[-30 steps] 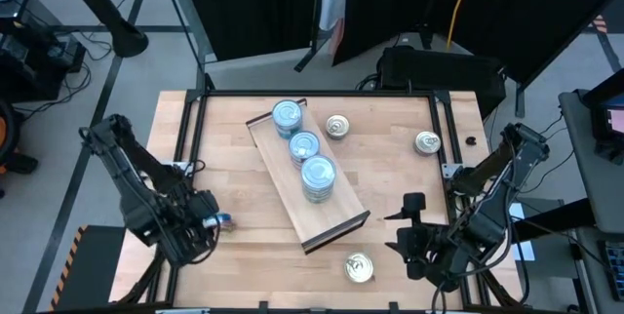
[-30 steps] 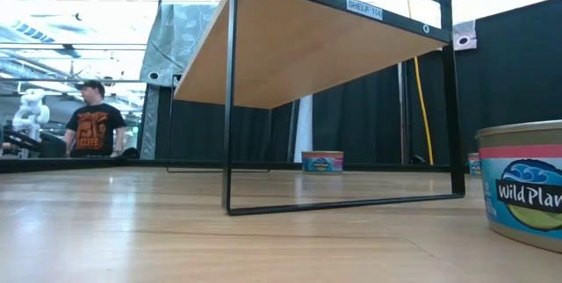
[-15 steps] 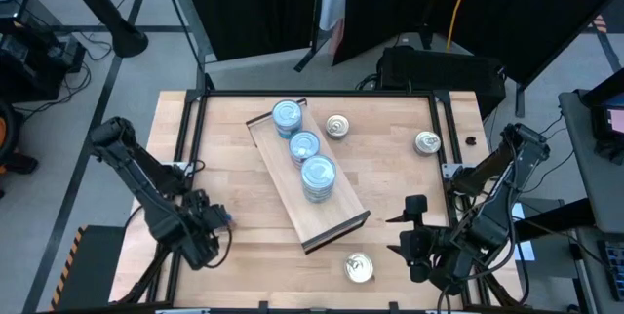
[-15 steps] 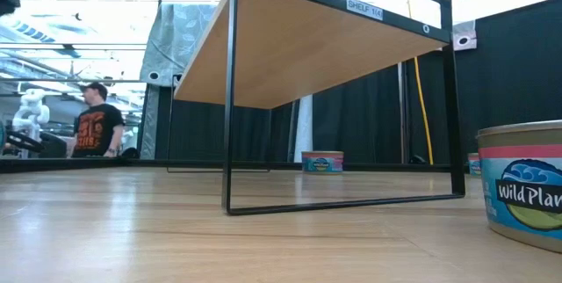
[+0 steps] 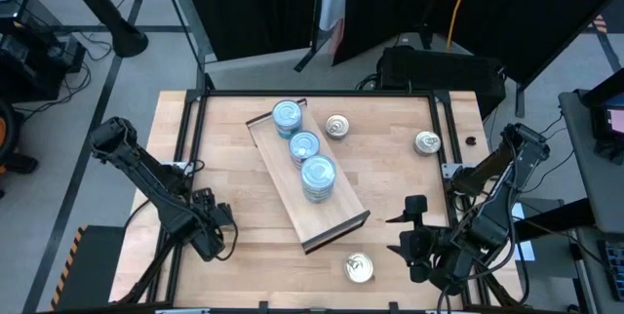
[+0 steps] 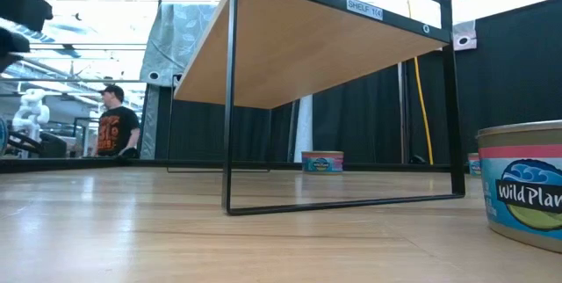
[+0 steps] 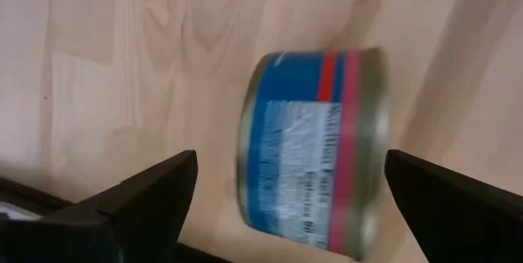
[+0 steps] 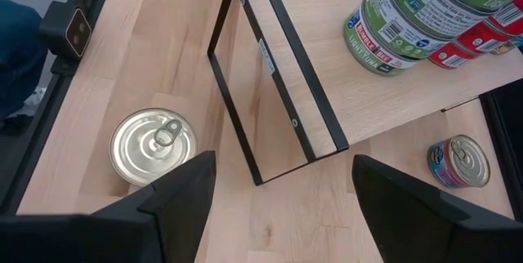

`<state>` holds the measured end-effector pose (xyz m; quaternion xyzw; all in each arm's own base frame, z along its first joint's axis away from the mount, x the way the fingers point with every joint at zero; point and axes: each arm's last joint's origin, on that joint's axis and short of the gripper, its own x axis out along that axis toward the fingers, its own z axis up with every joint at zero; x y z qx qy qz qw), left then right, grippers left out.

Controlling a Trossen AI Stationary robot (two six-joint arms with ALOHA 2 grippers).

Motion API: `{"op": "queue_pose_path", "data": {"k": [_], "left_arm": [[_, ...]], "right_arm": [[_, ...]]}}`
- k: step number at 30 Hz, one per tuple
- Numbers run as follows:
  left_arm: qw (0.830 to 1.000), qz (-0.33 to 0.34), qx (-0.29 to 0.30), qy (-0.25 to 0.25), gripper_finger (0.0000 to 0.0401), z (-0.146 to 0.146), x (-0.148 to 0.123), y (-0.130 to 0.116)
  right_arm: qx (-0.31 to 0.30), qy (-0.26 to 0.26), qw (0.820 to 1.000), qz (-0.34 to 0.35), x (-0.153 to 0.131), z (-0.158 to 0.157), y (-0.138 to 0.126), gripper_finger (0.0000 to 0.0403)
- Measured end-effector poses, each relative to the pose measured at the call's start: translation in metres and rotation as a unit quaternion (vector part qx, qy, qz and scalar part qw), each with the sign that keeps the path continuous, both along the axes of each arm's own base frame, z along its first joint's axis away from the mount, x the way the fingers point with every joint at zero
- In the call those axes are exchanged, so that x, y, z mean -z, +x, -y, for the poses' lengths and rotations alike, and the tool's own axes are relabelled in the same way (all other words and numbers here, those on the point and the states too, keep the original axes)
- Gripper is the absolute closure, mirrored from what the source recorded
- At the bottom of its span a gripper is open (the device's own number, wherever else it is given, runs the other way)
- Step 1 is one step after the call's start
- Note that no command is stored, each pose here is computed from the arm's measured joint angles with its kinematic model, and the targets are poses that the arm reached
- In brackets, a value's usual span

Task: Stack canned seafood by type on shelf
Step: Put the blue-pink tuna can on the shelf

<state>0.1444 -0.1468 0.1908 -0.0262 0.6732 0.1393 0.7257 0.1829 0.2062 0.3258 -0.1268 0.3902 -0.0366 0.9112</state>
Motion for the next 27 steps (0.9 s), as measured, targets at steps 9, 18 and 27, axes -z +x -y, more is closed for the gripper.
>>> {"op": "queue_pose_path", "data": {"k": [9, 18, 27], "left_arm": [[0.999, 0.03, 0.021, -0.029, 0.0085, 0.004, 0.005, 0.005], [0.994, 0.085, 0.007, -0.069, 0.0214, 0.014, -0.002, 0.015], [0.954, 0.29, 0.034, -0.073, 0.0214, 0.04, -0.088, 0.048]], "right_arm": [[-0.001, 0.0, 1.0, 0.002, 0.0, 0.0, 0.0, 0.0124], [0.001, -0.031, 0.998, 0.048, -0.004, -0.001, 0.004, 0.0124], [0.009, -0.054, 0.995, 0.082, -0.007, -0.001, 0.007, 0.0124]]}}
